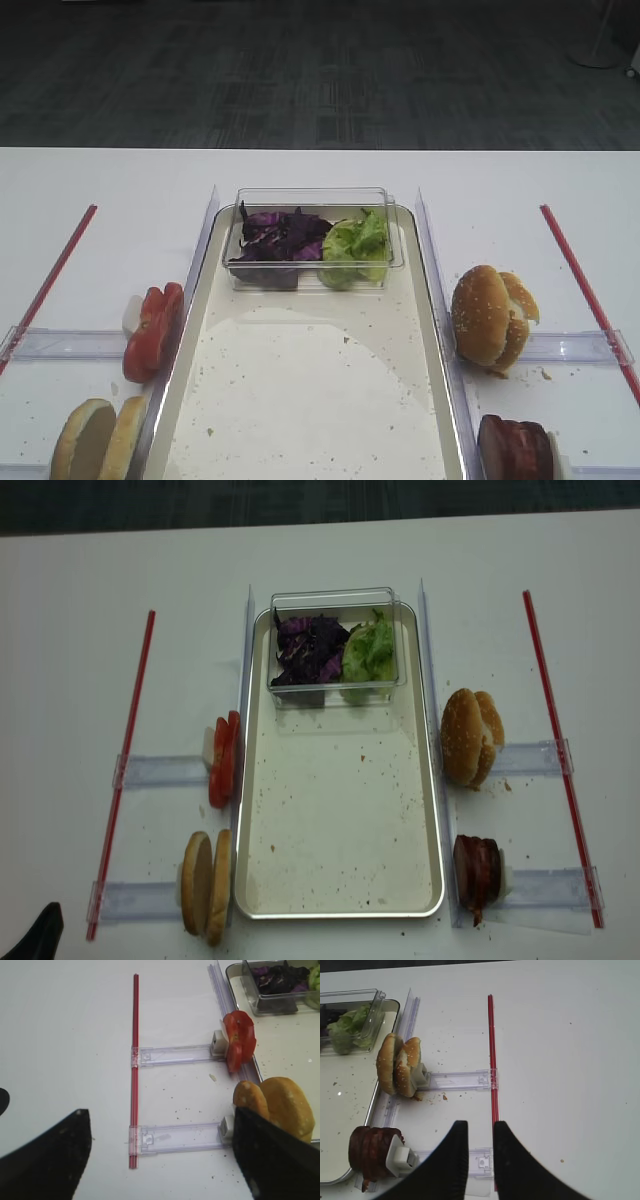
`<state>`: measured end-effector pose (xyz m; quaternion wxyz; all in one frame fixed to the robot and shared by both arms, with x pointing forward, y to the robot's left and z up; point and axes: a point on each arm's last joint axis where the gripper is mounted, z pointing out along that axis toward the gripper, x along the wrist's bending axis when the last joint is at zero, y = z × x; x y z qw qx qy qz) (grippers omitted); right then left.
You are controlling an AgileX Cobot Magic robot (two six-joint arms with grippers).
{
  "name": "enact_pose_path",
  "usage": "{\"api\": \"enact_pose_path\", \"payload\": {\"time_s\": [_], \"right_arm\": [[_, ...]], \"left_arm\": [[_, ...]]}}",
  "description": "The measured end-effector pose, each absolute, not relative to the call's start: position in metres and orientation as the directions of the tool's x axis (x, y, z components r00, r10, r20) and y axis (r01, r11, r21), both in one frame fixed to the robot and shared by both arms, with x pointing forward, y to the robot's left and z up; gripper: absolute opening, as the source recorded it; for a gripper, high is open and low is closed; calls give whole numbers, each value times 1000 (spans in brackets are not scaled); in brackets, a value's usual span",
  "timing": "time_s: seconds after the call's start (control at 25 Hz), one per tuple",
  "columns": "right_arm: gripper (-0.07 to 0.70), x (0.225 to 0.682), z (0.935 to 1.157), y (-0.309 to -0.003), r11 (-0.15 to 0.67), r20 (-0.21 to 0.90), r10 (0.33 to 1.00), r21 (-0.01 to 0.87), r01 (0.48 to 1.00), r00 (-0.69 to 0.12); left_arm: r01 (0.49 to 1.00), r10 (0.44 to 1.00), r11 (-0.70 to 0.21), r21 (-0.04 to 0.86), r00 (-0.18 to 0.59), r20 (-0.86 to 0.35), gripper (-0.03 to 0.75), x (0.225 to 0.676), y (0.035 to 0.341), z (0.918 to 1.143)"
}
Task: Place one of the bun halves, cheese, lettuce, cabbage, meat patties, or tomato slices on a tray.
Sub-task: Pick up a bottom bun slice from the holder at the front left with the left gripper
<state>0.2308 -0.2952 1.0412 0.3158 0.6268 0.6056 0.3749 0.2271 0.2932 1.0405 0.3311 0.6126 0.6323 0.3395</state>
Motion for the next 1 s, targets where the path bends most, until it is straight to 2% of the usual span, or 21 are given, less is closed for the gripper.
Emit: {"api": "enact_pose_path", "payload": {"time_s": [1.0], "right_arm": [[176, 231, 1041, -295, -67, 87, 996, 850, 522, -15]], "left_arm": [[550, 1000, 19, 835, -30, -3, 535, 227, 293, 1041]]}}
